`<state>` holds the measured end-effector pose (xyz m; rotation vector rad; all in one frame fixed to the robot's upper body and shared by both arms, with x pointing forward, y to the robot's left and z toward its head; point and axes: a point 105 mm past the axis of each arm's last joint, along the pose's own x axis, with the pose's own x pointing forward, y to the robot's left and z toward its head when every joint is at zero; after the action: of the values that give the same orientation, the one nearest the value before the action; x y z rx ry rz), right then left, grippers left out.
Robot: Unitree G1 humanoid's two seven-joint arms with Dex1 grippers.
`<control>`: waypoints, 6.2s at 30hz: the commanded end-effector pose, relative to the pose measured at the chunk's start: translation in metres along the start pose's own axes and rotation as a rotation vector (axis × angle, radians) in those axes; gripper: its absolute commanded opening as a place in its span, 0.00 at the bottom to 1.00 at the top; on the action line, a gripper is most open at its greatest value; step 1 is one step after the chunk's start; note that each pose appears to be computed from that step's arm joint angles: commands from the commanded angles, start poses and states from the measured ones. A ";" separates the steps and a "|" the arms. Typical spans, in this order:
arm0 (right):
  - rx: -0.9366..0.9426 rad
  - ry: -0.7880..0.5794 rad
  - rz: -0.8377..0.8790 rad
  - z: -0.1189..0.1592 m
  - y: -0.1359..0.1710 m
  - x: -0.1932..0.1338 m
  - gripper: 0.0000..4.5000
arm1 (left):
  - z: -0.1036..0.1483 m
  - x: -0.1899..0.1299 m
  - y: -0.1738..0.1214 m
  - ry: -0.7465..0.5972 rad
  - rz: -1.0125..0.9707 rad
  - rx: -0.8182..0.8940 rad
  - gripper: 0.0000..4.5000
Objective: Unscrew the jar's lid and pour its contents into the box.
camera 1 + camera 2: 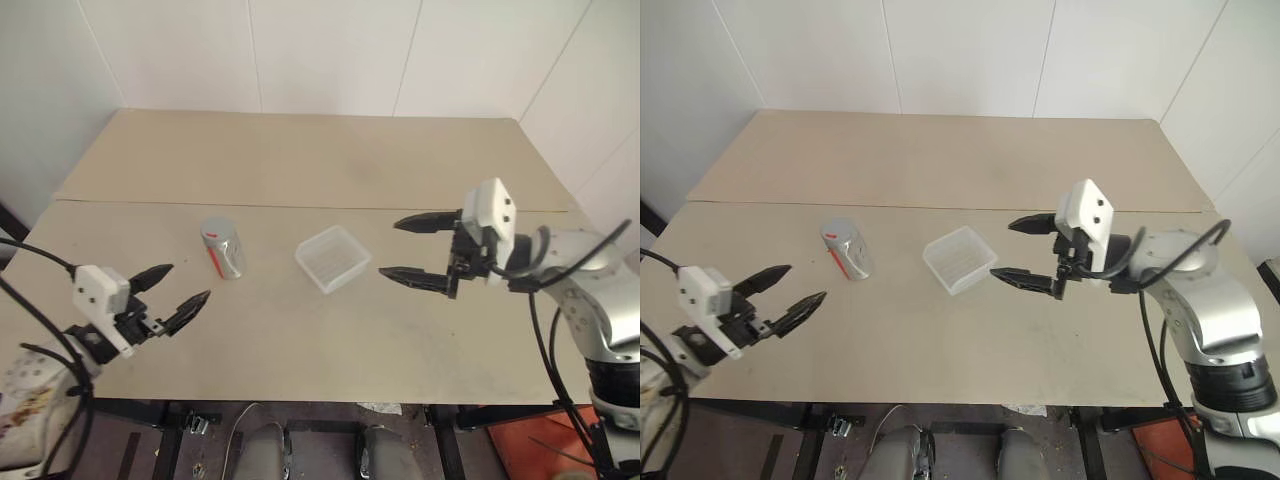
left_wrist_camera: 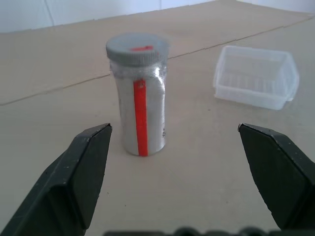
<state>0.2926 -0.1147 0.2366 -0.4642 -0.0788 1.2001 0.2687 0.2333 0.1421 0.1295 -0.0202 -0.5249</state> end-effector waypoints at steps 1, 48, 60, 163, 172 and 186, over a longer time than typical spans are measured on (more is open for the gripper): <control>-0.070 -0.017 0.023 0.012 -0.001 0.004 1.00 | 0.008 0.012 0.004 -0.050 0.080 0.072 0.99; 0.003 -0.294 0.113 0.086 0.013 0.085 1.00 | 0.087 0.091 -0.036 -0.123 -0.777 0.116 0.43; 0.119 -0.204 0.077 0.083 0.012 0.128 1.00 | 0.101 0.106 -0.052 -0.143 -0.978 0.154 0.43; 0.126 -0.211 -0.088 0.087 -0.011 0.138 1.00 | 0.097 0.090 -0.038 -0.165 -0.972 0.198 0.43; 0.133 -0.204 -0.126 0.068 -0.029 0.095 1.00 | 0.095 0.073 -0.028 -0.131 -0.956 0.204 0.43; 0.061 -0.300 0.059 0.095 0.014 0.096 1.00 | 0.096 0.084 -0.034 -0.153 -0.957 0.198 0.43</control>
<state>0.3041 -0.0024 0.2865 -0.2169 -0.2157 1.2641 0.3184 0.1541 0.2183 0.2540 -0.1145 -1.4892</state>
